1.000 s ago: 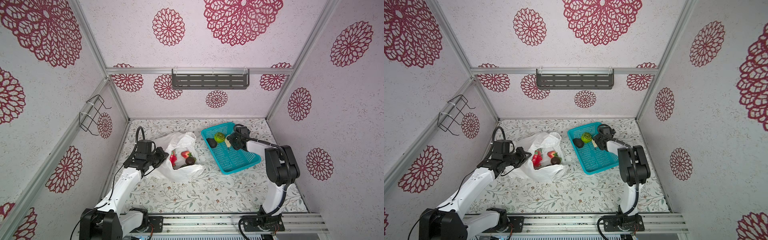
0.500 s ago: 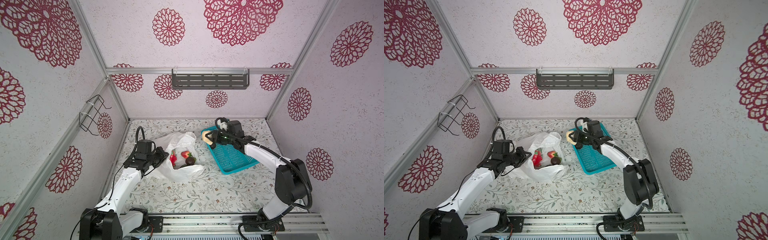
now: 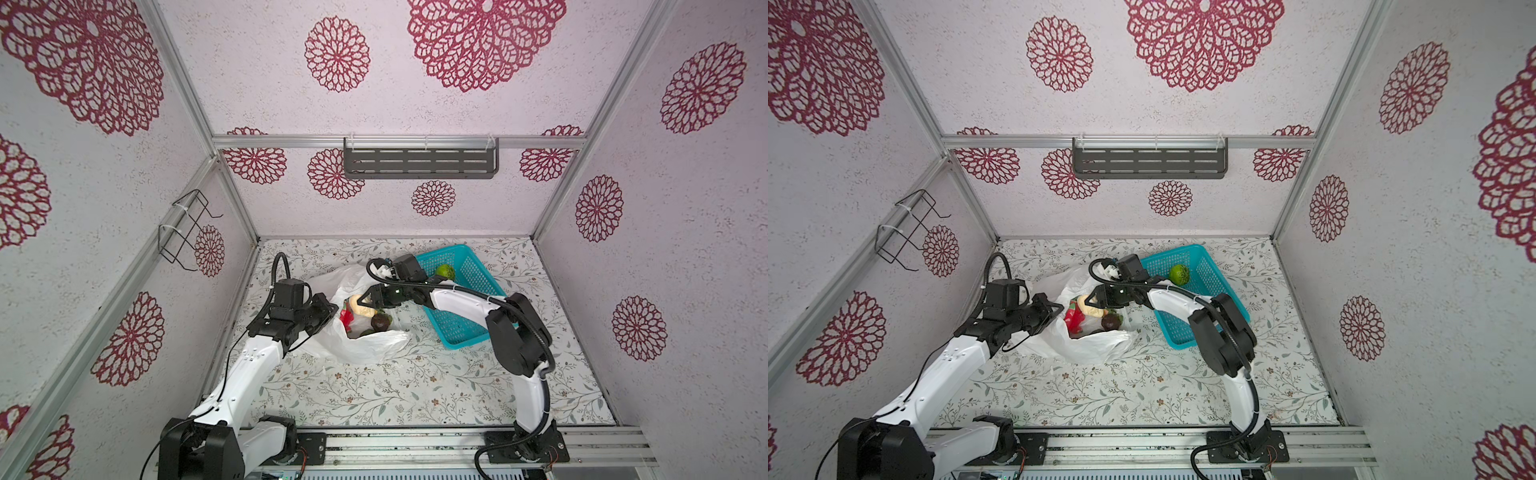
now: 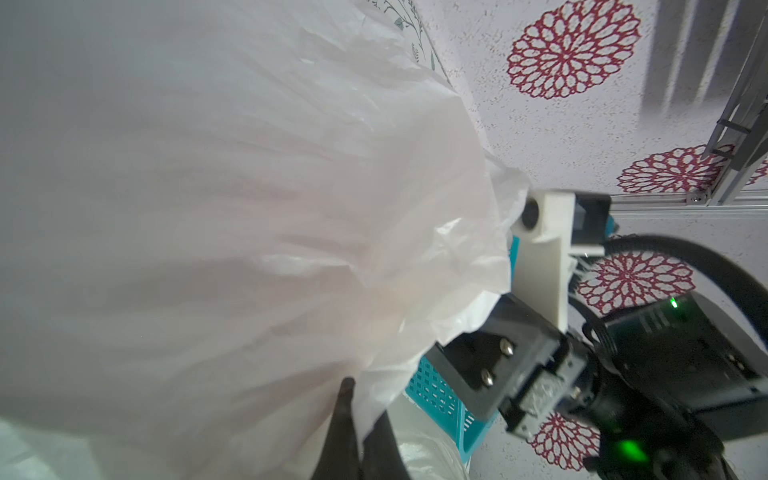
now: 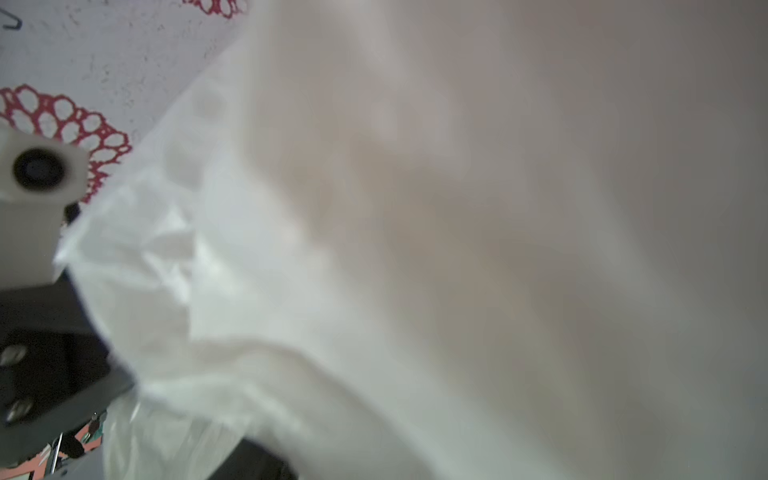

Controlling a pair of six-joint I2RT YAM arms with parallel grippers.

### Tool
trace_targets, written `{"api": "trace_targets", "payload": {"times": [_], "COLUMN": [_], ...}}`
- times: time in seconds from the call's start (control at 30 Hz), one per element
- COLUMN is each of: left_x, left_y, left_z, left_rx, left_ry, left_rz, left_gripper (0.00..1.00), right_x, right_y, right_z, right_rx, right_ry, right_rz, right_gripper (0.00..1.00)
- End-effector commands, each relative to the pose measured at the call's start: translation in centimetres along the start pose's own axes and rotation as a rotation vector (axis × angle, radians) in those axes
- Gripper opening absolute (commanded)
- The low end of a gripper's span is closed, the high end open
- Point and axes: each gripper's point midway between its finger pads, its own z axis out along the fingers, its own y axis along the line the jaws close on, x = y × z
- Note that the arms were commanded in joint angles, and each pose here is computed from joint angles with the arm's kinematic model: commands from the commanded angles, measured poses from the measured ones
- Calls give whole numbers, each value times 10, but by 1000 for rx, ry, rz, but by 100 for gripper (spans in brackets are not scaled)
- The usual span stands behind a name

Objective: Place the fruits into the plastic bag
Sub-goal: 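Carry the pale white fruit into the bag opening and release it, then return the right gripper to the basket and grasp the green spiky fruit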

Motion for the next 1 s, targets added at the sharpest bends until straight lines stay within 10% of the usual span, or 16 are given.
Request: {"api": "trace_targets", "payload": {"times": [0.0,0.23,0.73,0.97], "left_x": [-1,-1,1,1], "left_y": [-6,-6,-3,-2], "left_z": [-1,-1,0,-1], "left_rx": [15,11,9,6], "left_ry": [-8,-11,-10,-13], "left_rz": [14,16,12,10], "left_gripper": [0,0,0,0], "right_x": [-53,-75,-50,-61], "right_y": [23,49,17,-70], "right_z": [-3,-19,-128,-206], "right_rx": [-44,-137,3,321], "right_ry": [-156,-273,-423,-644], "right_rz": [-8,-36,5,182], "right_gripper": [56,88,88,86]}}
